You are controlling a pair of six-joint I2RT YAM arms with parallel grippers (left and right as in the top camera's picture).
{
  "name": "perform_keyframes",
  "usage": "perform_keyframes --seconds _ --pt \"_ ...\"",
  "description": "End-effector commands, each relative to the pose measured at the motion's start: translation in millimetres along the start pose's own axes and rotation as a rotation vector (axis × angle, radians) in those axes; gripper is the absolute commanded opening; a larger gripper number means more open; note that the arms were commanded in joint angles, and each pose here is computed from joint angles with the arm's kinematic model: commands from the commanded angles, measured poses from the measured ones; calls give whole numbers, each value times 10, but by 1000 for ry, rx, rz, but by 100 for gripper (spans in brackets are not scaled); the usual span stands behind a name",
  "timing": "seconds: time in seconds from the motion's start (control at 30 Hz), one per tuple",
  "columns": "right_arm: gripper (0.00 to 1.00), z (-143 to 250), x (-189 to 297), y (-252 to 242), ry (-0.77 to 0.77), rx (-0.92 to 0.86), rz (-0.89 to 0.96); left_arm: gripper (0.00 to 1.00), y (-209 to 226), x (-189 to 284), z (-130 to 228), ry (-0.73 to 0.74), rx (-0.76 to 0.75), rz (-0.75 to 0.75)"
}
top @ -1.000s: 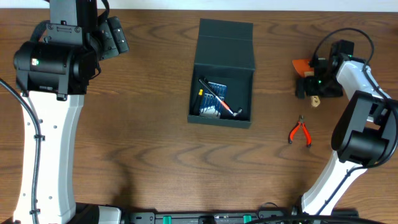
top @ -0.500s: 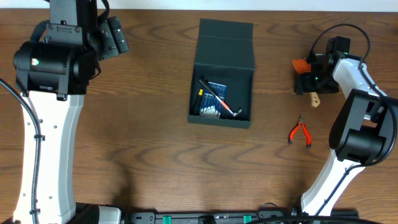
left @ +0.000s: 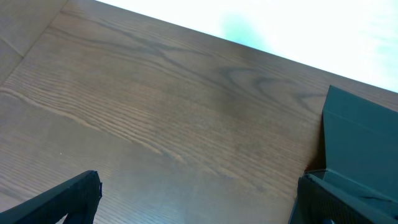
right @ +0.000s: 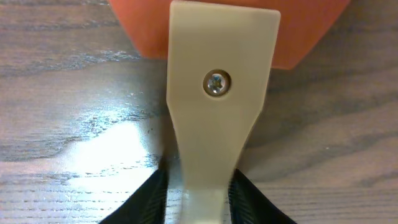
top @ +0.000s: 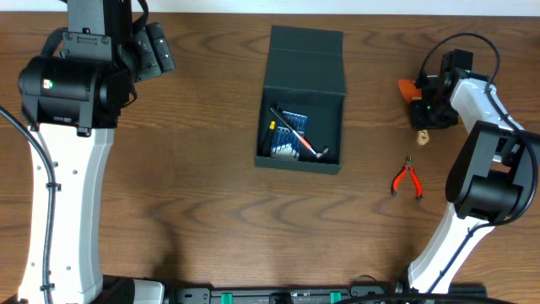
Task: Pack container
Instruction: 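Grasp the scraper's wooden handle with the right gripper and lift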
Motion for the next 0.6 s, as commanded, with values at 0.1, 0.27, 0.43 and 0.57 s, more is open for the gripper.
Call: perform_keyframes --seconds 0.1,0.27,0.43,0.57 --pt "26 104 -150 3 61 4 15 99 38 30 -29 -13 7 -11" --pt "3 96 -148 0 58 -15 17 98 38 30 -29 -12 7 -11" --pt "1 57 -103 -2 48 -24 11 98 38 30 -29 -12 7 -11" --pt "1 -47 21 -28 32 -40 15 99 38 30 -28 -12 7 -11"
Point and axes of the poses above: each gripper's point midway between its finger pads, its own x axis back along the fingers, its own y axis along the line the jaws close on, z = x × y, the point moved 2 cm from there along x, back along the fingers, and after that the axes turned 7 degrees about x, right-handed, at the moved point
